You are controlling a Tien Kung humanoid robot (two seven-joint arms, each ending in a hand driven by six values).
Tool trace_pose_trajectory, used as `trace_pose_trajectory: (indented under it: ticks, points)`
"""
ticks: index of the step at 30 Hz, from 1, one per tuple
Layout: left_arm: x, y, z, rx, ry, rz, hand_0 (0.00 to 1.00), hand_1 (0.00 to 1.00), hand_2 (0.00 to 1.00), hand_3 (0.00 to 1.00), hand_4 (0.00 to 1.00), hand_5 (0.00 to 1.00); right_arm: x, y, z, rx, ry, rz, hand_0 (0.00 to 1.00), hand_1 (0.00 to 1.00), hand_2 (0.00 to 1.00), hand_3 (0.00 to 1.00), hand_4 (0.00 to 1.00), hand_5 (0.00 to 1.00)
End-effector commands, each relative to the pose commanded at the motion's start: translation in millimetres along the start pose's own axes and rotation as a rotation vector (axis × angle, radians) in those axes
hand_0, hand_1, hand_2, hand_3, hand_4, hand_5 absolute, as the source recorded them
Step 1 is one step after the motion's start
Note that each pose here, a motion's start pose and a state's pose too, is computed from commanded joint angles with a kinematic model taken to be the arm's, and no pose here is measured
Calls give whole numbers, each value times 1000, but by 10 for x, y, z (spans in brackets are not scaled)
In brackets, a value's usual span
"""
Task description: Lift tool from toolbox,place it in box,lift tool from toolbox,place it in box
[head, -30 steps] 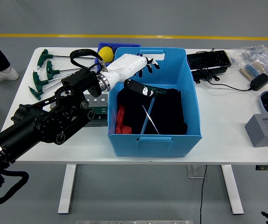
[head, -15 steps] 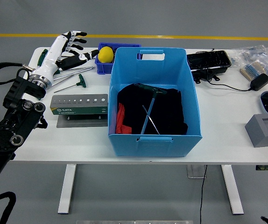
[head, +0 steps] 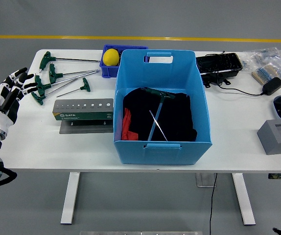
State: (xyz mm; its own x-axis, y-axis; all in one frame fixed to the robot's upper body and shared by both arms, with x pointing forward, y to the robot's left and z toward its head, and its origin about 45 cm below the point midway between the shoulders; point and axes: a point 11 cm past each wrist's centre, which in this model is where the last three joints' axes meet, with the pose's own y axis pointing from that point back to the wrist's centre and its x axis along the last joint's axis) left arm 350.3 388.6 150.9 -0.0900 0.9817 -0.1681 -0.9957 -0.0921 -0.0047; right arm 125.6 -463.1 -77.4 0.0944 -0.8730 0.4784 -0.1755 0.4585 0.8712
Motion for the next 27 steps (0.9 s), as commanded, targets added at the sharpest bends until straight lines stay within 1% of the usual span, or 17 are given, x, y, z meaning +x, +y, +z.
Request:
trace_pose_trajectory:
  ticks: [1,4,5,8,10,11,14,20,24,27]
  points:
    - [7,57,-42,2,17,6,715,732,823,804,998,699,-5,0,2,0,1,-1,617,596,664,537,771,651]
    - [0,154,-114,3,49,13,715,732,823,804,998,699,-9,1,-4,1,5,-2,617,596,664,537,771,651]
    - [-6,179,-130,1,59,14,789,813,879,815,998,801,-9,1,-7,1,6,-2,617,595,665,537,771,652]
    - [-15,201,-132,-5,71,16,789,813,879,815,998,801,-9,1,-9,1,8,-2,617,595,665,537,771,652]
    - [-14,197,-117,-11,72,17,789,813,879,815,998,801,-6,1,-13,2,8,-2,617,595,665,537,771,652]
    - [-13,190,-110,-13,72,18,809,830,888,814,998,824,-4,1,-14,3,7,-2,618,596,664,537,770,651]
    - [-19,164,-100,-11,67,11,809,830,888,814,998,824,0,2,-20,3,4,-1,618,596,664,537,770,651]
    - [-76,71,-30,-26,59,-12,814,836,892,817,998,824,17,3,-44,9,-1,1,616,596,664,537,771,652]
    - [-125,46,-24,-20,51,-40,810,836,894,814,998,826,26,3,-57,12,-1,2,616,596,664,537,771,652]
    - [-140,42,-26,-19,52,-46,810,836,894,814,998,826,32,4,-67,14,-2,4,616,596,664,537,771,652]
